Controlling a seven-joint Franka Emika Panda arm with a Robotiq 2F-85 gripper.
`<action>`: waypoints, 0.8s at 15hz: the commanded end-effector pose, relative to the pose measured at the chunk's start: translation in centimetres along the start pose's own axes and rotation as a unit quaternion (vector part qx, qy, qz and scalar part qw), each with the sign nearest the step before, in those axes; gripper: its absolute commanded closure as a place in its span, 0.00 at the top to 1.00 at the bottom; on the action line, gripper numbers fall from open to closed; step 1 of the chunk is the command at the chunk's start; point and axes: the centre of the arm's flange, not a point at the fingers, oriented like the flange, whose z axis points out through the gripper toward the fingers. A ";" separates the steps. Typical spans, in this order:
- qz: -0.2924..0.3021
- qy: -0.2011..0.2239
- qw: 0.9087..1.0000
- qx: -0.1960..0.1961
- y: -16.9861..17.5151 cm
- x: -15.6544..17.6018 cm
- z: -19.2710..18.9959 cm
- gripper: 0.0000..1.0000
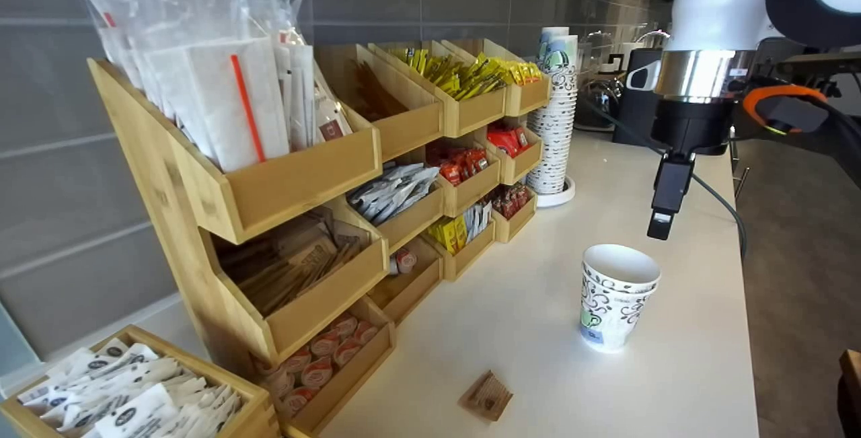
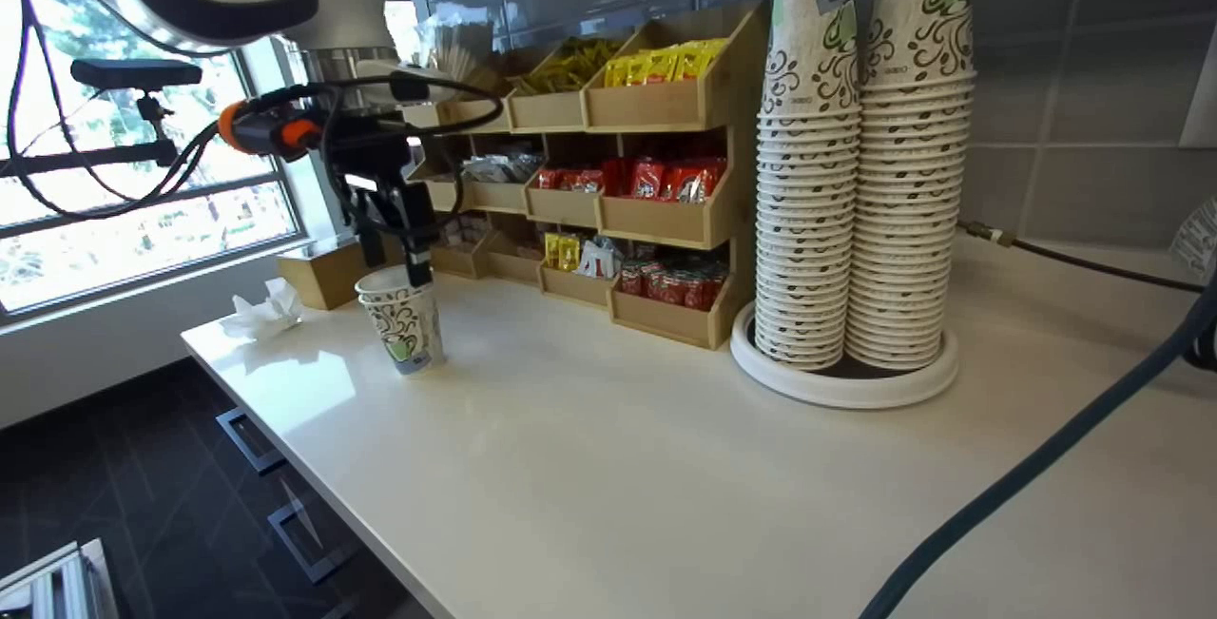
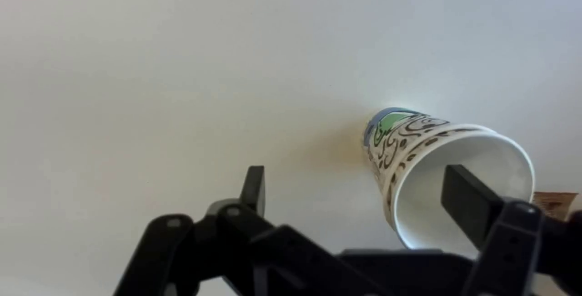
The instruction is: Take a cup out of another
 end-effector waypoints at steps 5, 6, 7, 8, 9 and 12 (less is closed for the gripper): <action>0.001 -0.014 1.000 -0.003 -3.8 0.2 0.9 1.00; 0.002 -0.015 1.000 -0.002 -4.0 0.3 1.1 1.00; 0.003 -0.017 1.000 0.000 -4.2 0.4 1.3 0.97; 0.004 -0.018 1.000 0.002 -4.3 0.5 1.4 0.74; 0.004 -0.019 1.000 0.004 -4.4 0.5 1.5 0.73; 0.005 -0.022 1.000 0.007 -4.6 0.7 1.8 0.54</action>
